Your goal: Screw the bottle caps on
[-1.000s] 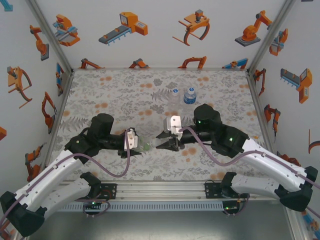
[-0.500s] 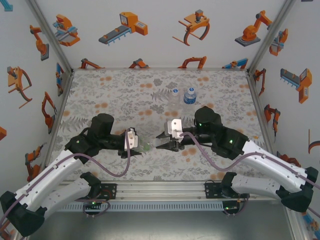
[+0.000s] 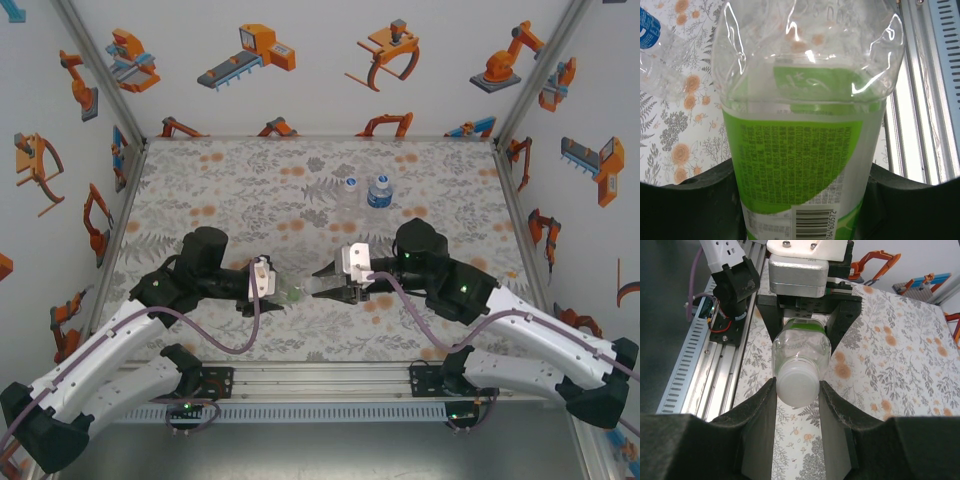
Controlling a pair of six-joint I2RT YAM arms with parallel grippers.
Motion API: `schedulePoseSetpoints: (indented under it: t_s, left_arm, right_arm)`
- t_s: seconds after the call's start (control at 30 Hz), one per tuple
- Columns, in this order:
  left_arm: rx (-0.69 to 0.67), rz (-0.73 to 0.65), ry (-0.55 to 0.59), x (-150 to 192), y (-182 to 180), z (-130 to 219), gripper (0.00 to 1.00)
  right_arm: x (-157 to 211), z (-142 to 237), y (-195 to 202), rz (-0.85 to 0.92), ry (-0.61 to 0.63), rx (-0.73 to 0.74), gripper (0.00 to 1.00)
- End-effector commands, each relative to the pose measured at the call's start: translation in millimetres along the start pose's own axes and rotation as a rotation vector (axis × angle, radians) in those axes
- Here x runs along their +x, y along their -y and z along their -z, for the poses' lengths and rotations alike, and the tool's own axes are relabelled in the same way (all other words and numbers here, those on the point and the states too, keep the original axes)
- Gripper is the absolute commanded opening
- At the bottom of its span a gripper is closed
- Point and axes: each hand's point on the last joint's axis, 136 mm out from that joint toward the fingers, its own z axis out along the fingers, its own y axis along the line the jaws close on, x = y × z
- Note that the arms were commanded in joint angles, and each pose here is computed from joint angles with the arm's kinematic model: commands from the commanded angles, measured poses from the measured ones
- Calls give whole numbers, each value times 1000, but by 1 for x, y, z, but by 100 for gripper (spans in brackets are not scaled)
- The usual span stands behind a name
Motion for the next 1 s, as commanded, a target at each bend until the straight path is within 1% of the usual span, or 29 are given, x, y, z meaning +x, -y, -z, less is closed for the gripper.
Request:
schedulePoseSetpoints:
  t_s: [0.0,0.13,0.33,0.73,0.87,0.97]
  left_arm:
    - [23,-23,52,-15,3,3,0]
    - [25,-22,53,-15,3,4,0]
    - [25,-18,59,-17,4,5,0]
    - [35,-9,78,-22,4,6,0]
    - [39,-10,83,-22,5,6,0]
    - [34,-10,84,-23,5,7,0]
  right_arm:
    - [-18,6,3,56,62,31,0]
    - [-19,7,3,56,63,32,0]
    - [-9,1,-4,36,44,-1,0]
    - [3,-9,-5,31,46,-5,0]
    - [6,-14,-1,4,59,11,0]
    - [8,-15,7,-59,56,56,0]
